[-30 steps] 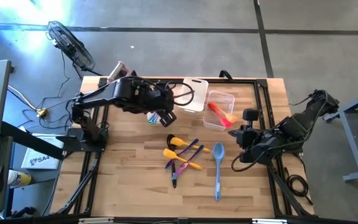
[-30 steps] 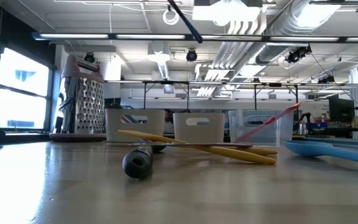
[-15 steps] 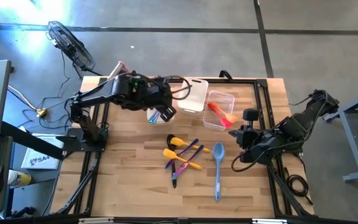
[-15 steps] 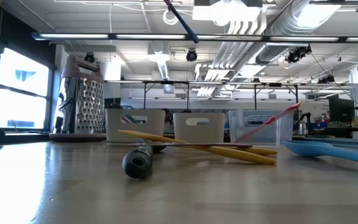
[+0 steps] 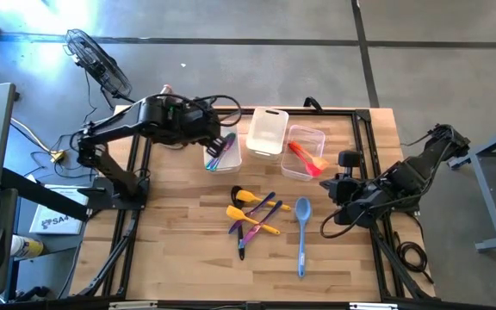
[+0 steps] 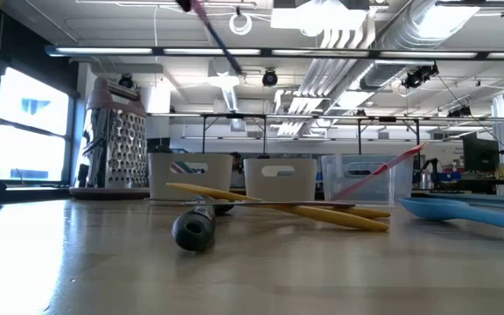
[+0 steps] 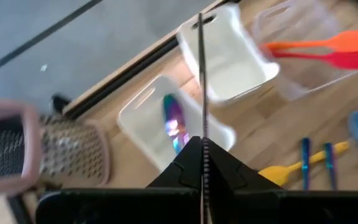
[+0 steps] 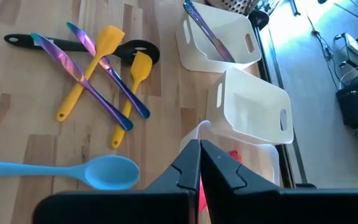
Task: Pick & Place Kitchen Items
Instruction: Put the violet table knife into the left white bin
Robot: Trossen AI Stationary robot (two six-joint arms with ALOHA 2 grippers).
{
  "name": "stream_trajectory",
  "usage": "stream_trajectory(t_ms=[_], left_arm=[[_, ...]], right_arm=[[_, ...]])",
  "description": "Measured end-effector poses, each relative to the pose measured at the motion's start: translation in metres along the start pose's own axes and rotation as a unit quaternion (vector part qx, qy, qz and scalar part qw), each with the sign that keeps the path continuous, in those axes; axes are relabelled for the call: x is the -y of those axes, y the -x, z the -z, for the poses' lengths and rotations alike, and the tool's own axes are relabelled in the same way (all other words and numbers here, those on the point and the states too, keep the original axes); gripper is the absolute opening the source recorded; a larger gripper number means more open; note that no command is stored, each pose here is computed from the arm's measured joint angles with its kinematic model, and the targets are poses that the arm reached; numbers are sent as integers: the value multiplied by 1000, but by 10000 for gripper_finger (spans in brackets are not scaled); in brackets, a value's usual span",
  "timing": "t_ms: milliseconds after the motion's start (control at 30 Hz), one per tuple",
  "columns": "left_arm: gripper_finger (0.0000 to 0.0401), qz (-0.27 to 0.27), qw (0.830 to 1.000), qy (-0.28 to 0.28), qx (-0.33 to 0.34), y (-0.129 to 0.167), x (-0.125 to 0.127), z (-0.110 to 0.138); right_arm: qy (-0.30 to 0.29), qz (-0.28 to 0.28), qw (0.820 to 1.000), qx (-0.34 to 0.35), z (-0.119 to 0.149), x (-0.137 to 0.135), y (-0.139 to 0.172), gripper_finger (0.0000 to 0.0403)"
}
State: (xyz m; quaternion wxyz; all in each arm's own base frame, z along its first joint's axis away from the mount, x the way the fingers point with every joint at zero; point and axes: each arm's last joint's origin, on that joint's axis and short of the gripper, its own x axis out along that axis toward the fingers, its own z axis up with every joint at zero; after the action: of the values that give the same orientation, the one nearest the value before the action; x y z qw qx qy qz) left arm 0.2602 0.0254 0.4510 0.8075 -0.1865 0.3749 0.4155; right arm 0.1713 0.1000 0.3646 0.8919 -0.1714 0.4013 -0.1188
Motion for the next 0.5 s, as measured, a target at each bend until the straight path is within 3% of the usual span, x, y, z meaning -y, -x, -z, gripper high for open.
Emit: stream_trajectory(t_ms=[200, 500], left_arm=[[0, -41, 998, 12, -48, -22, -12, 21], [0, -47, 993, -13, -107, -62, -1, 43]], right_arm=[[5, 5, 1000, 2, 0, 0, 0, 4], [-12, 20, 1000, -5, -3, 8, -7, 3]])
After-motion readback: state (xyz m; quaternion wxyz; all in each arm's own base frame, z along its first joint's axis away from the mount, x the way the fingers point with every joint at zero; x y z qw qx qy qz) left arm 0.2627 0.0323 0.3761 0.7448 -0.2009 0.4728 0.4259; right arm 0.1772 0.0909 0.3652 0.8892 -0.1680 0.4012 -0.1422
